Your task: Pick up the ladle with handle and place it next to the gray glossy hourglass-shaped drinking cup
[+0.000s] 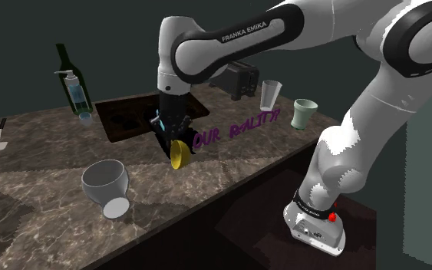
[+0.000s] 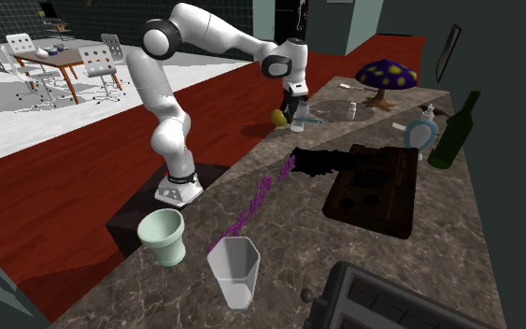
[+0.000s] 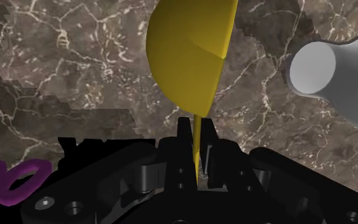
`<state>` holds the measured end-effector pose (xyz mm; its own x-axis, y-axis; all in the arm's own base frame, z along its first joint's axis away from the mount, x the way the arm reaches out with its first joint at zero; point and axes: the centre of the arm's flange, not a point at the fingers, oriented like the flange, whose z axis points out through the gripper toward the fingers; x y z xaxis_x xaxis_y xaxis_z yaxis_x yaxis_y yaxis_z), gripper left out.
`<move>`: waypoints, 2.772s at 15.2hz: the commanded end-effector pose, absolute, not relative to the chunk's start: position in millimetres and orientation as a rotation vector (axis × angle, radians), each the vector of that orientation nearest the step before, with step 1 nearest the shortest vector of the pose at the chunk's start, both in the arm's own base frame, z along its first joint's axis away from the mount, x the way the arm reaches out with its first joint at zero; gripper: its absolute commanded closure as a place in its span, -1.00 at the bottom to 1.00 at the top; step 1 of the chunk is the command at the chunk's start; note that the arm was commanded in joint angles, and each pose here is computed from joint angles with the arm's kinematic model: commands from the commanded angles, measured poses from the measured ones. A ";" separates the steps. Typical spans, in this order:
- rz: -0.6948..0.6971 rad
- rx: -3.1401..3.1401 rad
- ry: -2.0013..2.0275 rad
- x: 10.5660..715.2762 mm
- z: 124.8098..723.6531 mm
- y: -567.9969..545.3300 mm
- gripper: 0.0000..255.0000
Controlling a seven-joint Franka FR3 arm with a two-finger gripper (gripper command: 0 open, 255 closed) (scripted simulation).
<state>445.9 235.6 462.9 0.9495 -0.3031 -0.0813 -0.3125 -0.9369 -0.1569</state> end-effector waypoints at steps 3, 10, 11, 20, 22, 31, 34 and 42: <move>0.083 -2.935 0.467 446.1 441.9 235.2 1.00; 0.083 -2.935 0.467 446.1 404.9 235.2 1.00; 0.083 -2.935 0.467 446.1 399.7 235.2 1.00; 0.083 -2.935 0.467 446.1 352.1 235.2 1.00; 0.083 -2.935 0.467 446.1 343.8 235.2 1.00; 0.082 -2.935 0.467 445.8 343.7 235.5 -1.00; 0.083 -2.935 0.467 445.8 343.9 235.9 -1.00; 0.082 -2.935 0.467 447.5 393.1 226.4 -1.00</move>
